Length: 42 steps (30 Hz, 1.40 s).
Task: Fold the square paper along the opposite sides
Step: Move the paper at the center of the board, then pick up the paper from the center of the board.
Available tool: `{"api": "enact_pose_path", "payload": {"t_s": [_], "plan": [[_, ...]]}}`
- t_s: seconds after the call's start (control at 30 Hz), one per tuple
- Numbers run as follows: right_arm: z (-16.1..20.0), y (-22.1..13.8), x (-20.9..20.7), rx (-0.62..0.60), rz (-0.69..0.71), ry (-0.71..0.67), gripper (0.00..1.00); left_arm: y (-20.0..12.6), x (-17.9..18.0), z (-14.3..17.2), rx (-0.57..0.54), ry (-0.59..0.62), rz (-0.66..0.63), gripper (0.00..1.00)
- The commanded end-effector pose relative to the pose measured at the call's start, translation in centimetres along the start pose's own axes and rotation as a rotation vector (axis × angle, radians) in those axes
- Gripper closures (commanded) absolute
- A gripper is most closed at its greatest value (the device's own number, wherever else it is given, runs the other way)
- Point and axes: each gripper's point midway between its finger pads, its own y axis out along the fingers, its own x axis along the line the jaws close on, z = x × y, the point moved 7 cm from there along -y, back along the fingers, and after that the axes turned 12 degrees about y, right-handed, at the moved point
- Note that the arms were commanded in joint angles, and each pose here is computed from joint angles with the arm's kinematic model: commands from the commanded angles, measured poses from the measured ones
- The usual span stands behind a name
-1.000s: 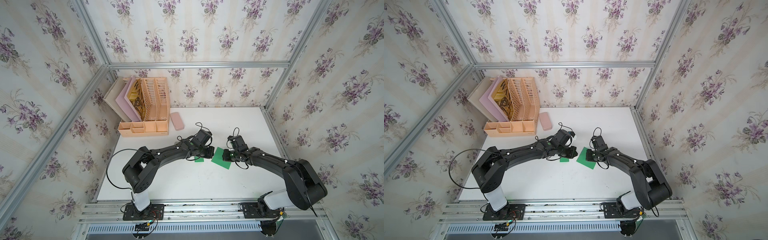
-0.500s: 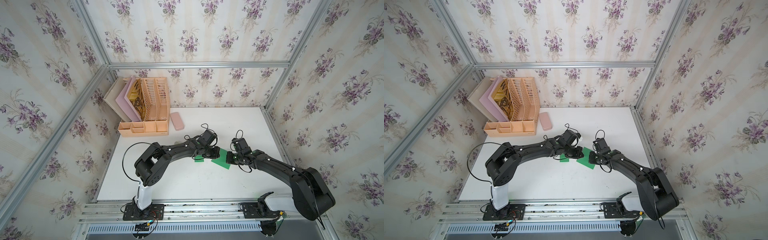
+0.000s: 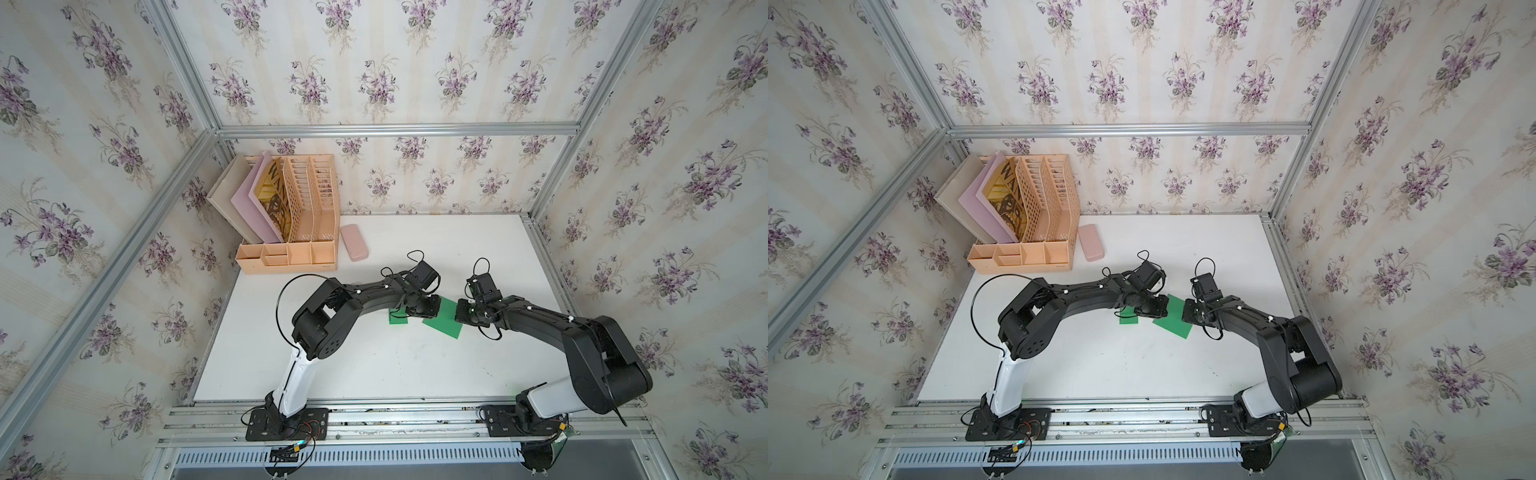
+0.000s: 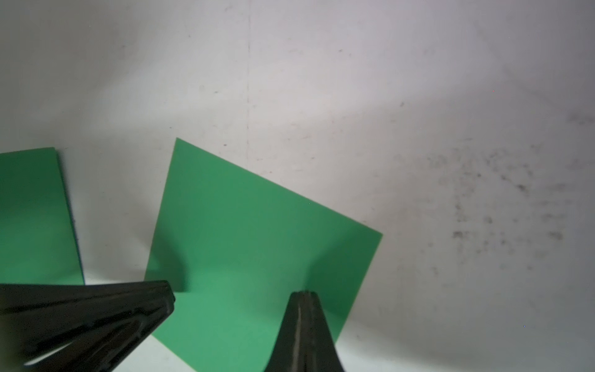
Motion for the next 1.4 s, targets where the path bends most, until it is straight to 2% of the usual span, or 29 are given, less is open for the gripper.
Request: {"api": "enact_pose_path", "payload": {"t_s": [0.0, 0.37, 0.5, 0.6, 0.7, 0.73, 0.9, 1.07, 1.37], "plan": [[-0.6, 0.4, 0.2, -0.017, -0.013, -0.013, 1.0, 0.0, 0.5, 0.3, 0.011, 0.011, -0.046, 1.0], [-1.7, 2.4, 0.9, 0.001, -0.026, -0.03, 1.0, -1.0, 0.9, 1.7, 0.028, 0.001, -0.073, 1.0], [-2.0, 1.6, 1.5, -0.001, -0.053, -0.045, 1.0, -0.9, 0.9, 1.8, 0.027, 0.001, -0.071, 1.0], [-2.6, -0.1, 2.3, -0.011, -0.069, -0.066, 0.77, -0.8, 0.9, 1.7, 0.025, 0.002, -0.071, 1.0], [-3.0, -1.8, 2.6, -0.025, -0.056, -0.084, 0.6, -0.9, 0.8, 1.5, 0.019, 0.003, -0.067, 1.0], [-3.0, -2.1, 2.5, -0.023, -0.046, -0.087, 0.57, -0.9, 0.8, 1.5, 0.019, 0.003, -0.067, 1.0], [-1.7, -1.2, 1.4, 0.058, 0.002, -0.096, 0.49, -0.7, 0.7, 1.6, 0.017, -0.001, -0.056, 1.0], [-0.2, 0.4, 0.4, 0.124, 0.01, -0.079, 0.48, -0.7, 0.7, 1.6, 0.017, 0.003, -0.055, 1.0], [0.5, 0.8, 0.4, 0.162, -0.017, -0.081, 0.47, -0.3, 0.9, 1.7, 0.02, 0.009, -0.064, 1.0]]}}
